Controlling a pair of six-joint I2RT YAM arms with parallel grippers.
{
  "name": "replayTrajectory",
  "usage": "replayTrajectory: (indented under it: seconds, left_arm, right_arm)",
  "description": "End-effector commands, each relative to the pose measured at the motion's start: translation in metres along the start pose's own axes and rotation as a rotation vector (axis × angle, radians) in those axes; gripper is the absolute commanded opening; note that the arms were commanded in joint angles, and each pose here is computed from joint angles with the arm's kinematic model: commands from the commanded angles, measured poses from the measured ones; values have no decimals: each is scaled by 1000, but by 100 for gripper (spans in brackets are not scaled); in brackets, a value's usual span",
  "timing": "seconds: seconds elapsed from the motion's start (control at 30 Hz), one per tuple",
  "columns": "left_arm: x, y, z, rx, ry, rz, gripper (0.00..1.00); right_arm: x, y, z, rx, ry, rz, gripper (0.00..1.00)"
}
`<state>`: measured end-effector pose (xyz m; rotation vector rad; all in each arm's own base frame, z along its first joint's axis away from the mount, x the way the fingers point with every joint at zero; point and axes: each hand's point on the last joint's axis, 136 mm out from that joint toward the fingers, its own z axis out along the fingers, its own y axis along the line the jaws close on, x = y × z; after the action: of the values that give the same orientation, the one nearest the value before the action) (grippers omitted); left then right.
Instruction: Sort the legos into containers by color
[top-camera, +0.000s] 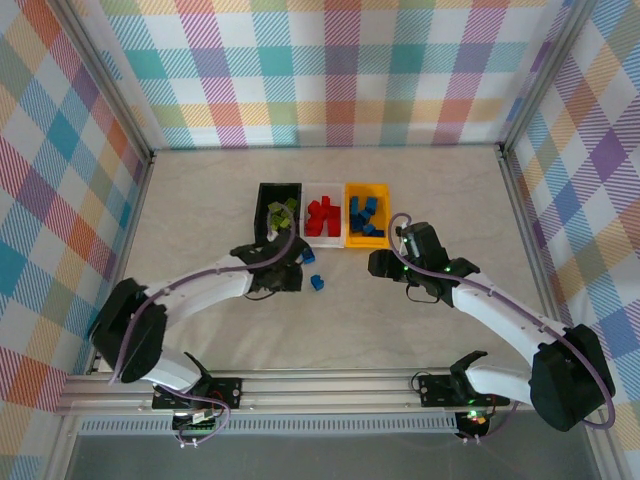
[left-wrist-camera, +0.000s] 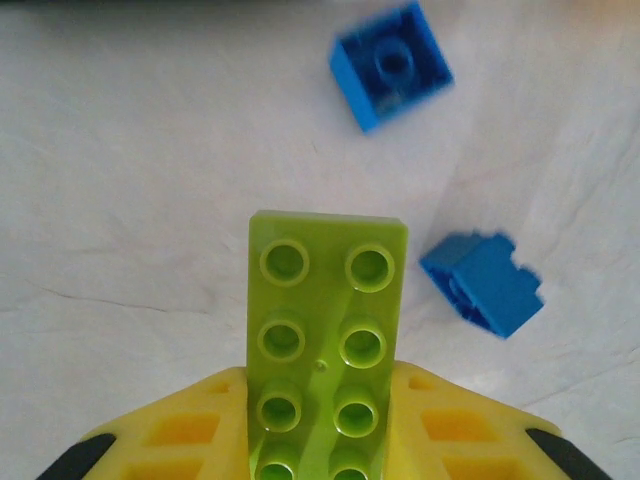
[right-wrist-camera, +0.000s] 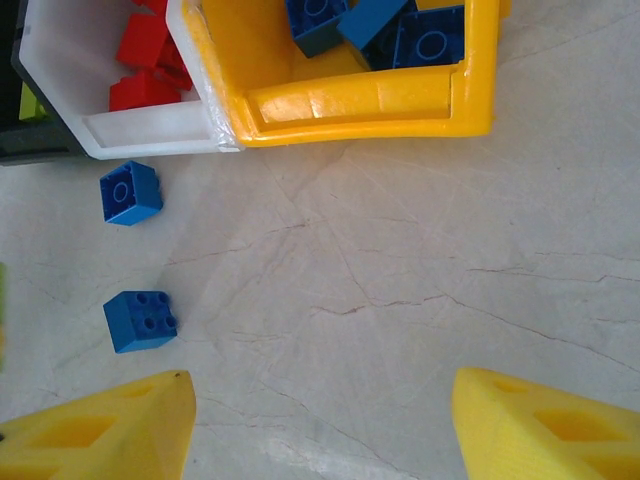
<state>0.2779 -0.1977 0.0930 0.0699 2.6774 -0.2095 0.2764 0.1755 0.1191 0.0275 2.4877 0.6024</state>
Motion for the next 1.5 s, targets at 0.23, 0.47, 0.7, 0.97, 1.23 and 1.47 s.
replayTrajectory:
  seconds: [0.23, 0.47, 0.7, 0.97, 1.23, 1.47]
  left_arm:
    - [-124, 28, 1, -70, -124, -134, 25]
    - [-165, 40, 33, -148, -118, -176, 24]
    - [-174, 48, 53, -165, -80, -209, 44]
    - [-175, 26, 19, -37, -134, -226, 74]
    - [-111, 13, -32, 139, -173, -266, 100]
    - [-20, 36, -25, 162, -101, -341, 100]
  right_arm:
    - [1, 0, 7, -10, 6, 16, 69]
    - [2, 1, 6, -17, 11, 14, 69]
    - [10, 11, 7, -75, 47, -23, 73]
    - [21, 46, 19, -112, 104, -149, 78]
    - [40, 94, 62, -101, 196, -317, 77]
    - [53, 117, 103, -62, 270, -390, 72]
